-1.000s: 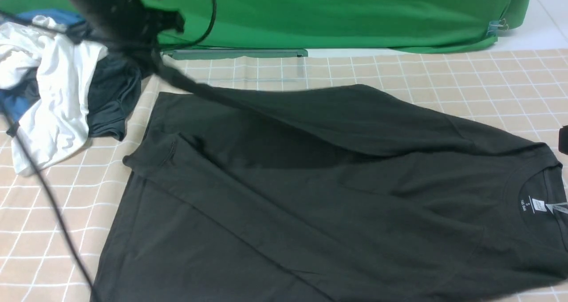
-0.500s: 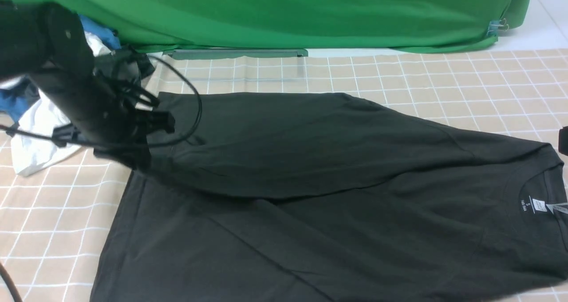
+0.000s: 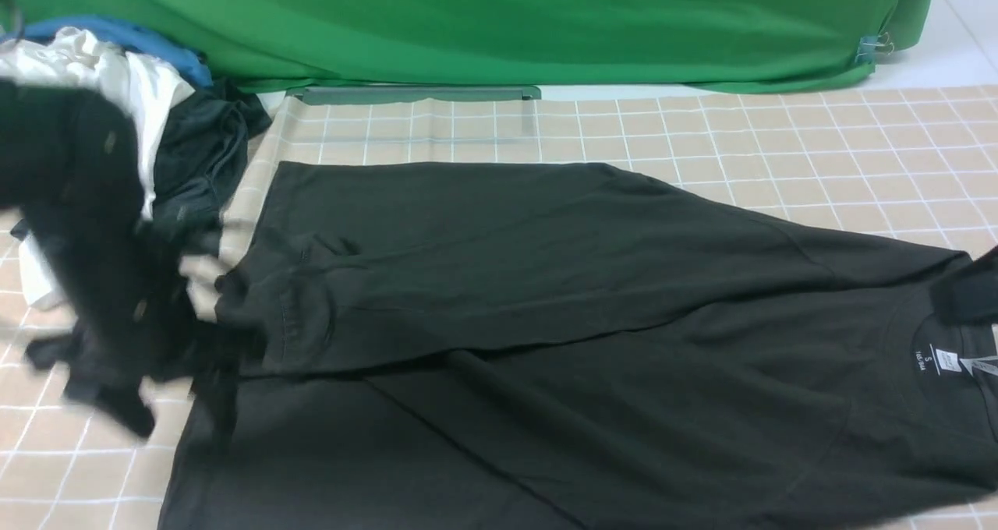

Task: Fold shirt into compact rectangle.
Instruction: 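Grasp the near edge of the shirt at its hem and shoulder corners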

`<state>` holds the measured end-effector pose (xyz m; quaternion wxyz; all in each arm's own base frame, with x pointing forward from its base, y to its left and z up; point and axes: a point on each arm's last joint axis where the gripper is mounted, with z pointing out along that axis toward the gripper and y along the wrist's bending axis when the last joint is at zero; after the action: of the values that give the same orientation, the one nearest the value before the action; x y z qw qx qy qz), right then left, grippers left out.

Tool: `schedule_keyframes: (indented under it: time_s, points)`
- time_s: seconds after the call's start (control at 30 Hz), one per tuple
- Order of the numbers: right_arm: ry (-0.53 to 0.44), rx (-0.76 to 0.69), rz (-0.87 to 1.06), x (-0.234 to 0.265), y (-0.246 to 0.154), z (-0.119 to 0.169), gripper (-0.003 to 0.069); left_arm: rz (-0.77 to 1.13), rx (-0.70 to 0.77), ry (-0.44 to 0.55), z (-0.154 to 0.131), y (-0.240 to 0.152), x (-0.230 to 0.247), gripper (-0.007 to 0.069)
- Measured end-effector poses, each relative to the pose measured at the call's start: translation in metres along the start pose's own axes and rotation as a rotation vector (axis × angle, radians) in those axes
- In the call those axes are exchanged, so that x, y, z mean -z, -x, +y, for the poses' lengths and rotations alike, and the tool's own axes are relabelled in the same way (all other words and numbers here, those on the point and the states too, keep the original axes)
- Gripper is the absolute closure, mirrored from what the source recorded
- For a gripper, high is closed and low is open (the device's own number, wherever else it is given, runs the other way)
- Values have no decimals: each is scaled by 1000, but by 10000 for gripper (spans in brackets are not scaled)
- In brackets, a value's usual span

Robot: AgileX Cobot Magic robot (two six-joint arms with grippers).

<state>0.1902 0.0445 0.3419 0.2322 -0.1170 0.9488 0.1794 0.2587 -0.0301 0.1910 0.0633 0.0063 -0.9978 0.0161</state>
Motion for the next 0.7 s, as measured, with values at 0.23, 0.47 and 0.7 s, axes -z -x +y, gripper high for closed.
schedule_keyframes:
  time_s: [0.23, 0.47, 0.7]
  points:
    - [9, 33, 37, -12, 4, 0, 568, -31, 34, -15, 5, -39, -32, 137]
    - [41, 122, 14, -18, 7, 18, 567, -72, 47, -40, 4, -44, -46, 174]
    - [64, 206, 162, -27, -3, 30, 558, -76, 16, -53, 3, -42, -44, 538]
